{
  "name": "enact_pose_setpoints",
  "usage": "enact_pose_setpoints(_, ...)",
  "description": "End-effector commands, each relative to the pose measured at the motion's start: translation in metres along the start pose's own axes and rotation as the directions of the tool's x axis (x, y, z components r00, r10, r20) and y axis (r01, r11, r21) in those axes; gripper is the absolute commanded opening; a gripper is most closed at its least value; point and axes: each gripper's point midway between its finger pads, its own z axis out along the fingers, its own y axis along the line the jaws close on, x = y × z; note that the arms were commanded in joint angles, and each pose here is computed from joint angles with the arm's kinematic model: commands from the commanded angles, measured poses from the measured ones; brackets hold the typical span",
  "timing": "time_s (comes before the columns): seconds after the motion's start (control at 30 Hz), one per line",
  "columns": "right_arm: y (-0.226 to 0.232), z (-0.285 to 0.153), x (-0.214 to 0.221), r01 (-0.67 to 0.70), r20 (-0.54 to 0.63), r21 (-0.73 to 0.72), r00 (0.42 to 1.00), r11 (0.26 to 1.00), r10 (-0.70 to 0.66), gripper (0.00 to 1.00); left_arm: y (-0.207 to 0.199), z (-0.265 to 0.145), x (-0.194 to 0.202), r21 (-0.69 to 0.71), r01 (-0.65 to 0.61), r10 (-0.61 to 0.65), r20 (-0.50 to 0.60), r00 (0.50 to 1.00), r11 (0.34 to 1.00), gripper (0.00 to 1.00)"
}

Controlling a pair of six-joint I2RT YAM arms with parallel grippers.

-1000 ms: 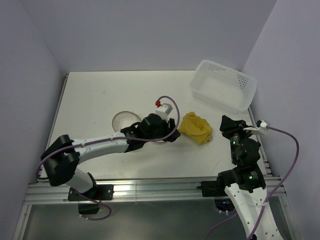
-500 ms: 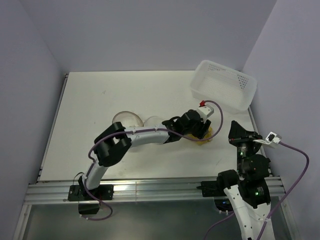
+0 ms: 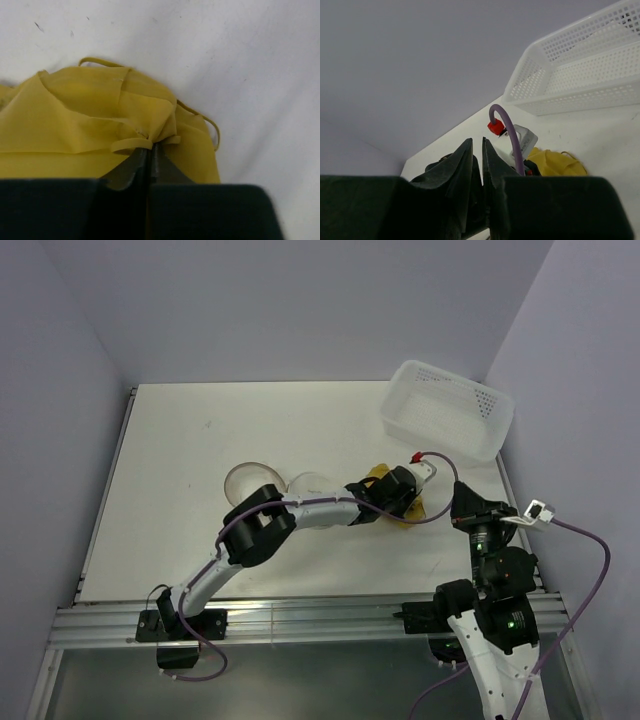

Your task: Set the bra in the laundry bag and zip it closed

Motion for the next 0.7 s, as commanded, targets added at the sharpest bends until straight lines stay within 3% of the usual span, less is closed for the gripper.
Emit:
enact_pose_setpoints(0.0,0.016,-0.004,-0.01,-0.027,0.037,-0.084,0.999,0.996,0.03,0.2,-0.001,-0.015,-0.039,-0.018,0.034,-0.032,0.125,0.992,0.999,0.02)
enact_pose_setpoints(0.2,0.015,0.008,0.019,0.002,-0.07,-0.089,0.998,0.996,-0.008,0.21,-0.007,-0.063,-0.078,0.047,0.092,-0.101,0.274,0.956,0.995,0.0)
enact_pose_setpoints(0.33,0.012,0.017,0.038,0.03,-0.128,-0.1,0.991,0.995,-0.043,0.24,-0.011,-0.124,-0.119,0.113,0.102,-0.141,0.423,0.895,0.988,0.0)
enact_pose_setpoints(0.37,0.015,0.019,0.042,0.039,-0.14,-0.12,0.989,0.992,-0.056,0.27,-0.008,-0.131,-0.109,0.115,0.102,-0.141,0.423,0.895,0.988,0.0)
enact_pose_setpoints(0.43,0.021,0.022,0.055,0.068,-0.192,-0.169,0.976,0.983,-0.101,0.31,-0.012,-0.169,-0.139,0.163,0.095,-0.167,0.516,0.84,0.982,0.0)
enact_pose_setpoints(0.5,0.033,0.026,0.061,0.093,-0.233,-0.229,0.961,0.969,-0.147,0.38,-0.013,-0.187,-0.136,0.191,0.082,-0.174,0.534,0.828,0.978,0.0)
enact_pose_setpoints(0.53,0.04,0.024,0.064,0.113,-0.248,-0.277,0.951,0.954,-0.185,0.41,-0.014,-0.215,-0.156,0.221,0.075,-0.195,0.59,0.783,0.972,0.0)
enact_pose_setpoints(0.6,0.055,0.025,0.053,0.126,-0.224,-0.322,0.953,0.938,-0.205,0.46,-0.013,-0.234,-0.153,0.269,0.073,-0.227,0.599,0.768,0.96,0.0)
enact_pose_setpoints(0.63,0.063,0.024,0.049,0.132,-0.205,-0.359,0.954,0.924,-0.217,0.49,-0.015,-0.264,-0.17,0.311,0.058,-0.256,0.648,0.718,0.949,0.0)
enact_pose_setpoints(0.67,0.08,0.016,0.046,0.113,-0.201,-0.435,0.955,0.893,-0.219,0.54,-0.015,-0.271,-0.163,0.343,0.069,-0.286,0.637,0.716,0.937,0.0)
